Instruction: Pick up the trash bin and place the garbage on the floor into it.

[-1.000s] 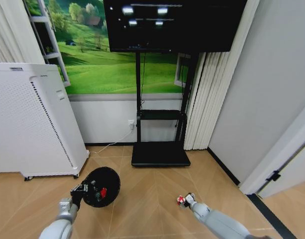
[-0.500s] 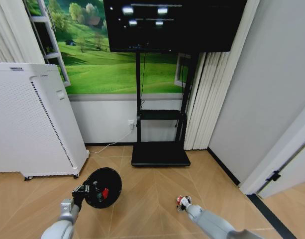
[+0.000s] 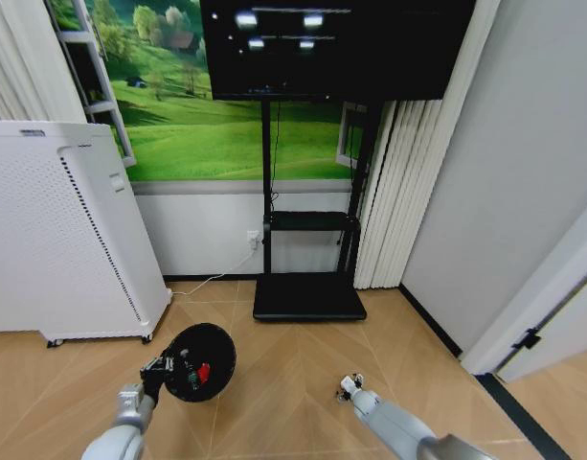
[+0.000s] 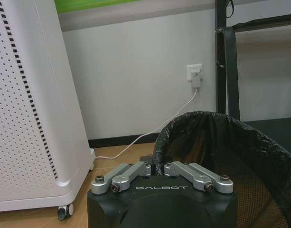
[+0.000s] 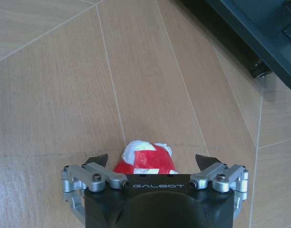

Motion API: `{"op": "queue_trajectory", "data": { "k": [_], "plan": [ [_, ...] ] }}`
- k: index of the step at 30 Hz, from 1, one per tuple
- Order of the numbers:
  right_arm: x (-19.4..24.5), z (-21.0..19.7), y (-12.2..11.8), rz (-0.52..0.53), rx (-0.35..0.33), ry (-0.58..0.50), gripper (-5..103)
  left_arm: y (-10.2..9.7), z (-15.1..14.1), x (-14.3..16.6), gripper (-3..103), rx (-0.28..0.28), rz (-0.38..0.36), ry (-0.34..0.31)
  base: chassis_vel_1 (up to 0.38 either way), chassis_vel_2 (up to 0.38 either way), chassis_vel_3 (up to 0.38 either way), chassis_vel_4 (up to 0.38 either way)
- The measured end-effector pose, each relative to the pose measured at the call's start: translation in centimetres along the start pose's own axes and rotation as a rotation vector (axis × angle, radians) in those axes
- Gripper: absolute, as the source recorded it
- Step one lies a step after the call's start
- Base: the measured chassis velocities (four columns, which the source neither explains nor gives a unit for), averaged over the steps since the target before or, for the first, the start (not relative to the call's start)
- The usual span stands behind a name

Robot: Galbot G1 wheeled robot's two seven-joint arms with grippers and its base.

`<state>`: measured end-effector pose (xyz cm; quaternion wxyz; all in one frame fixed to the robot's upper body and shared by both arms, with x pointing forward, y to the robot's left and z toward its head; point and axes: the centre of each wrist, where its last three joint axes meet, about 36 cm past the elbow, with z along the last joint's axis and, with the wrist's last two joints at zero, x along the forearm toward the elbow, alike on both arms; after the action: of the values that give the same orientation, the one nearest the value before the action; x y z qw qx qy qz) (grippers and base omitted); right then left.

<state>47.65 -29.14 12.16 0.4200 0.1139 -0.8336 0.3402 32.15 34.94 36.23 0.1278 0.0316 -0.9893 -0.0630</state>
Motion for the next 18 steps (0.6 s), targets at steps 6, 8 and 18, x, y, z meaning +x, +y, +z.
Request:
{"op": "queue_trajectory", "data": {
  "k": [6, 8, 18],
  "plan": [
    [-0.05, -0.50, 0.55, 0.033, 0.044, 0.037, 100, 0.01, -0.04, -0.03, 7, -0.001, -0.001, -0.002, 0.000, 0.000, 0.000, 0.000],
    [-0.04, -0.59, 0.60, 0.041, 0.063, 0.050, 100, 0.03, -0.05, -0.03, 7, -0.001, -0.002, -0.002, 0.000, 0.000, 0.000, 0.000],
    [-0.01, -0.47, 0.32, 0.054, 0.095, 0.077, 86, 0.08, 0.04, -0.05, 7, 0.001, -0.006, -0.001, 0.000, 0.000, 0.000, 0.000]
  ]
}}
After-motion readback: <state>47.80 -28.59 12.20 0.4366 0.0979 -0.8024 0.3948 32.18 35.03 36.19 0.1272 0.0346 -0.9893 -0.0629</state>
